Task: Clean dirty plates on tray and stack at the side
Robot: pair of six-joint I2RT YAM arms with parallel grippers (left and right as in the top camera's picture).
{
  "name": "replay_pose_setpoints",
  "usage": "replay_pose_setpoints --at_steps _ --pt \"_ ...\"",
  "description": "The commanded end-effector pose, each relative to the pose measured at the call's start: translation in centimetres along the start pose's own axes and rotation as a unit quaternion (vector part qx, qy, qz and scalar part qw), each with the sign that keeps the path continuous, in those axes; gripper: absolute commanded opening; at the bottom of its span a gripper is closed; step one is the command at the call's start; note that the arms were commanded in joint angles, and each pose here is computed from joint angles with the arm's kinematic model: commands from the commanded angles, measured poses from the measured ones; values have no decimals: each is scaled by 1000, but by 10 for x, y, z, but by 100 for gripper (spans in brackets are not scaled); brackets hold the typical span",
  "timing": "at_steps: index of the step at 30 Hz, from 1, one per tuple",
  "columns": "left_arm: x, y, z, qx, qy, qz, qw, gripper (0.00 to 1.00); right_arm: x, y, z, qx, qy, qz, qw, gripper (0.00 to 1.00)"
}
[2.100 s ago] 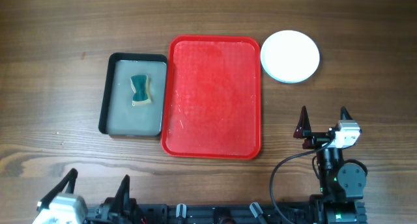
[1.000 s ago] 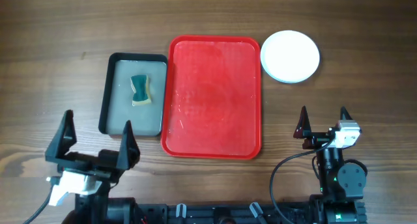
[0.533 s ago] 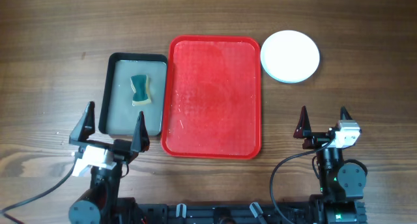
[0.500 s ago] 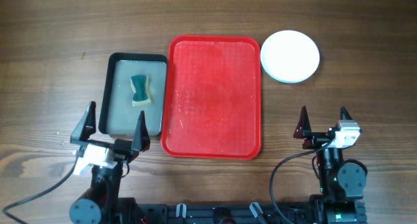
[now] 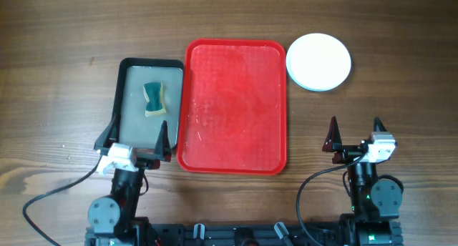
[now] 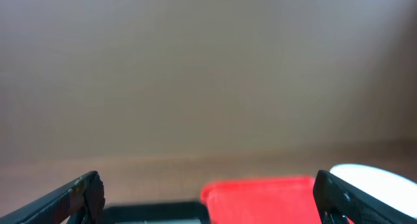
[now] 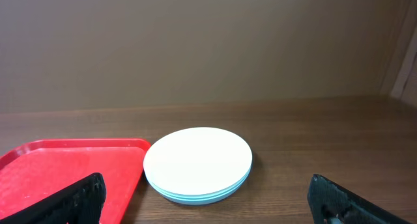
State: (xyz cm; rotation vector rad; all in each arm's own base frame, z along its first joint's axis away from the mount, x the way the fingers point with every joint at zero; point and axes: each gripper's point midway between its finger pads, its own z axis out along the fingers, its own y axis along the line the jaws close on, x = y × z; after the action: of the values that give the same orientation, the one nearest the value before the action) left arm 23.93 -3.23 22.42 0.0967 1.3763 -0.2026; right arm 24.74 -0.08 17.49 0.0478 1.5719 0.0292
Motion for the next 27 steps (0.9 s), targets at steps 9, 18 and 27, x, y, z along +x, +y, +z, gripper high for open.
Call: replay_pose_setpoints --at_steps 9,18,27 --pt "62 30 -10 -88 118 -52 988 100 -2 -3 0 9 -5 5 1000 100" --pt "64 38 -13 -118 117 -92 982 100 -2 -3 0 9 -5 5 1000 100" --pt "64 43 -14 -128 114 -93 981 100 -2 -3 0 9 -5 5 1000 100"
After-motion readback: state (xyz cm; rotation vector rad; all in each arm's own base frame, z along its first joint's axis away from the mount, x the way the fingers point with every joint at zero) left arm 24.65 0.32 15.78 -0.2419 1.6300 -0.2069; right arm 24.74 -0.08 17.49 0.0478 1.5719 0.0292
